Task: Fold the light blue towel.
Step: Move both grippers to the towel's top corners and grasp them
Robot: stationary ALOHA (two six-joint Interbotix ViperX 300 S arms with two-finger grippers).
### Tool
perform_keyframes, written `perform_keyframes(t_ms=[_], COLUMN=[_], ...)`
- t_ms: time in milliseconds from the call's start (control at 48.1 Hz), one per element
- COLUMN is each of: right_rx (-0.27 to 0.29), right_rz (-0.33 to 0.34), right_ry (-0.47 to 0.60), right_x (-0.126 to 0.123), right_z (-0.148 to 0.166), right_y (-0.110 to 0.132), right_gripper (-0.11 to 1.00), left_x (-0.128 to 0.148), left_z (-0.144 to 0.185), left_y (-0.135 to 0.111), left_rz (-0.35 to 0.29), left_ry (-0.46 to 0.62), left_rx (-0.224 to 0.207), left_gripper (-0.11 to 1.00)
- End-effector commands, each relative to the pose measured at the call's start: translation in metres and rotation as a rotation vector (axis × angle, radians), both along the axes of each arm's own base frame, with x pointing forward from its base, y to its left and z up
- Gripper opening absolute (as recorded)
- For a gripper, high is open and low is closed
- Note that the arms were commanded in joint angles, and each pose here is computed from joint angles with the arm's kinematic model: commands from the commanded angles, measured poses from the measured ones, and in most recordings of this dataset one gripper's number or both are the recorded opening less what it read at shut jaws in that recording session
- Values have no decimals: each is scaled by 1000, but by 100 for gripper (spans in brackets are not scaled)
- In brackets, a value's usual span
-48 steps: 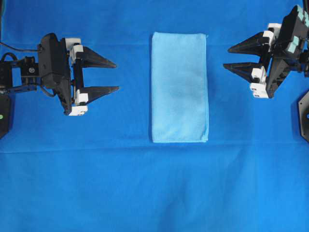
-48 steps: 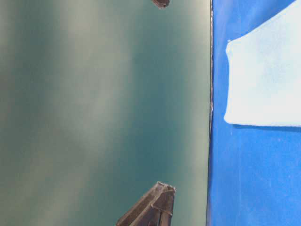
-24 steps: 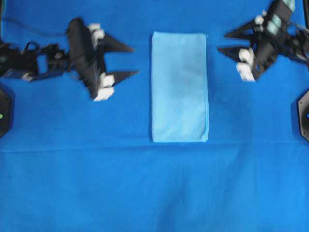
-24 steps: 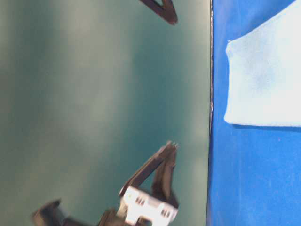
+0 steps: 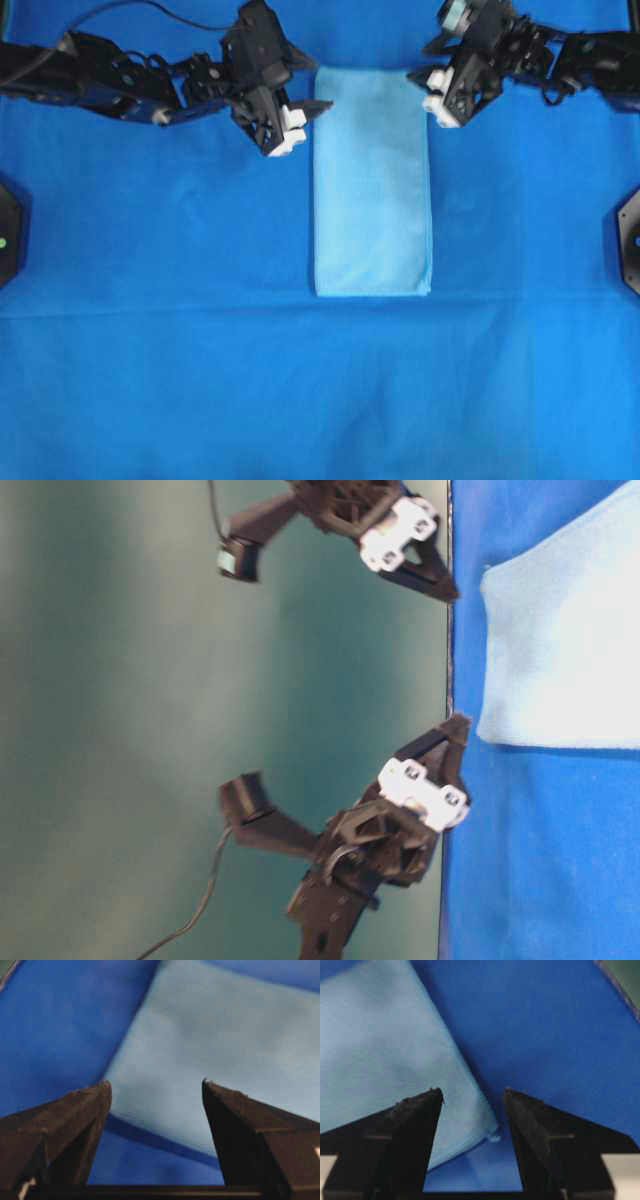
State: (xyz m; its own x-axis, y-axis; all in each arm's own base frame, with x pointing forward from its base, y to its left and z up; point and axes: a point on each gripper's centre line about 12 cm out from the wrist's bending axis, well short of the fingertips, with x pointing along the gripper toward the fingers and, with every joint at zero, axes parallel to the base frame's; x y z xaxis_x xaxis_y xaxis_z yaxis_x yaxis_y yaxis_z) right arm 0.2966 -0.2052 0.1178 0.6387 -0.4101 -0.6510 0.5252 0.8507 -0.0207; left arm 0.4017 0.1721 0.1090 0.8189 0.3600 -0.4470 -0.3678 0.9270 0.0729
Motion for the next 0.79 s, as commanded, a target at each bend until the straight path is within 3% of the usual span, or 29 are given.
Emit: perform_keyframes(t_ms=[0, 166, 437, 499, 666, 707, 770], right_rx=[-5, 23, 45, 47, 60, 62, 65], right_rz=[-8, -27, -37, -37, -50, -52, -57], right_ry=[-4, 35, 58, 61, 56, 54, 52], right_x=[4, -1, -3, -4, -5, -4, -5], right_z=[-1, -18, -30, -31, -31, -31, -31], right_y=[-8, -13, -14, -14, -13, -13, -13], right_gripper=[57, 57, 55, 49, 6, 5, 5], left_x=[7, 10, 11, 11, 10, 10, 10], left_z=[6, -13, -33, -34, -36, -35, -34], left_y=[16, 33, 32, 32, 32, 32, 33], left_rz=[28, 59, 56, 49, 43, 42, 40], left_ry=[-30, -5, 54, 73, 94, 95, 96], left_rx=[11, 0, -26, -24, -18, -17, -12], left_gripper=[71, 71, 64, 52, 9, 3, 3])
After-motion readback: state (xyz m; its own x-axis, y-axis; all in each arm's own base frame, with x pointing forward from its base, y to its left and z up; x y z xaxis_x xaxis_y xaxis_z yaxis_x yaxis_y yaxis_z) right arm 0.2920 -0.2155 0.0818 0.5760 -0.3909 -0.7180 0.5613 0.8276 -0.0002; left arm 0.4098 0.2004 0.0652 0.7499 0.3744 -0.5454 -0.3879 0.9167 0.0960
